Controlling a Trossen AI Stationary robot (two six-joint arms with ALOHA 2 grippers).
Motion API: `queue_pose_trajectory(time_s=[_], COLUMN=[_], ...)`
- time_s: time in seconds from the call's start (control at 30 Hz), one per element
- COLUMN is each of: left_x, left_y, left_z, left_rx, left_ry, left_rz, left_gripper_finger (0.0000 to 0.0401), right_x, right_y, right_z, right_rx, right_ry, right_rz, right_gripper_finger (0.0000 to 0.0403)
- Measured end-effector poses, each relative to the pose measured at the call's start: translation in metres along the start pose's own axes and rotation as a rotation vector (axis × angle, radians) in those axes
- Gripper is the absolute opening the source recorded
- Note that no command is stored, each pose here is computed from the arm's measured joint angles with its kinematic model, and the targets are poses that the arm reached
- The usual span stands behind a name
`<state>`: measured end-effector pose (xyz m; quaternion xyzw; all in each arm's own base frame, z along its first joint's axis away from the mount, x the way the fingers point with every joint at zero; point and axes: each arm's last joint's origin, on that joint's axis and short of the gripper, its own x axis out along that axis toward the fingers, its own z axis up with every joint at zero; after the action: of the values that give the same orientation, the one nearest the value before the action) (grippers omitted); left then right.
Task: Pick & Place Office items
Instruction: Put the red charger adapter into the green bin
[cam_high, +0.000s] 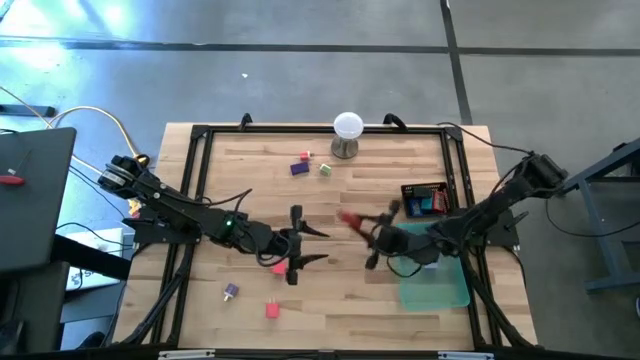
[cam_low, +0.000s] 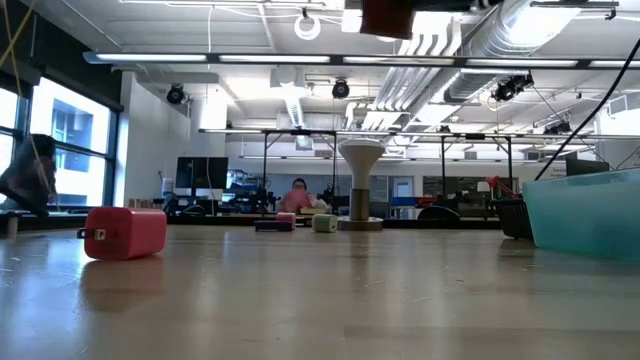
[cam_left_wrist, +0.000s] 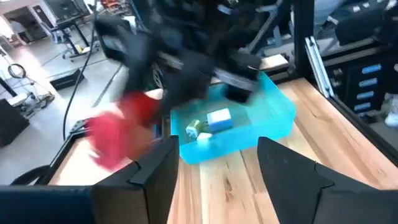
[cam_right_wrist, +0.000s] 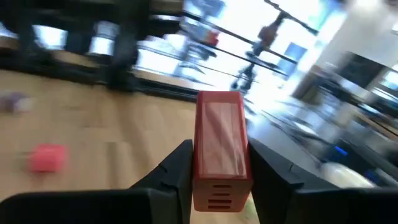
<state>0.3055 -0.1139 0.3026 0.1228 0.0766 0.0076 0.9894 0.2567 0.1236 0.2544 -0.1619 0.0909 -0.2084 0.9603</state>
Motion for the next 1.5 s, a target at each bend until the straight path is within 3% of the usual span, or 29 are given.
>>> queue_pose_trajectory(time_s=[0.13, 0.33, 0.53, 0.7, 0.87, 1.03, 1.33, 1.5], left_x=[0.000, 0.000, 0.001, 0.004, 0.007, 0.009, 0.009, 0.009], left_y=[0.000, -0.001, -0.001, -0.001, -0.003, -0.003, -0.004, -0.004], left_z=[-0.003, -0.007, -0.012, -0.028, -0.034, -0.035, -0.035, -0.035], left_rx=[-0.020, -0.089, -0.159, -0.129, -0.120, -0.106, -0.131, -0.131], left_ry=[0.033, 0.070, 0.116, 0.238, 0.271, 0.269, 0.271, 0.271], left_rz=[-0.001, -0.005, -0.003, -0.012, -0.027, -0.067, -0.090, -0.111], left_gripper_finger=[0.0242, 0.0288, 0.0293, 0.0294, 0.0294, 0.0294, 0.0294, 0.0294], right_x=[-0.024, -0.047, -0.058, -0.069, -0.077, -0.073, -0.050, -0.047], right_y=[-0.011, -0.031, -0.046, -0.062, -0.072, -0.073, -0.079, -0.083], right_z=[0.004, -0.003, -0.041, -0.061, -0.071, -0.078, -0.108, -0.124], right_rx=[0.055, 0.235, 0.366, 0.500, 0.604, 0.618, 0.528, 0.548], right_ry=[0.044, 0.099, 0.345, 0.465, 0.581, 0.621, 0.781, 0.804], right_rz=[-0.144, -0.152, -0.146, -0.291, -0.385, -0.479, -0.690, -0.737], right_gripper_finger=[0.0109, 0.0109, 0.0109, 0.0109, 0.0109, 0.0109, 0.0109, 0.0109])
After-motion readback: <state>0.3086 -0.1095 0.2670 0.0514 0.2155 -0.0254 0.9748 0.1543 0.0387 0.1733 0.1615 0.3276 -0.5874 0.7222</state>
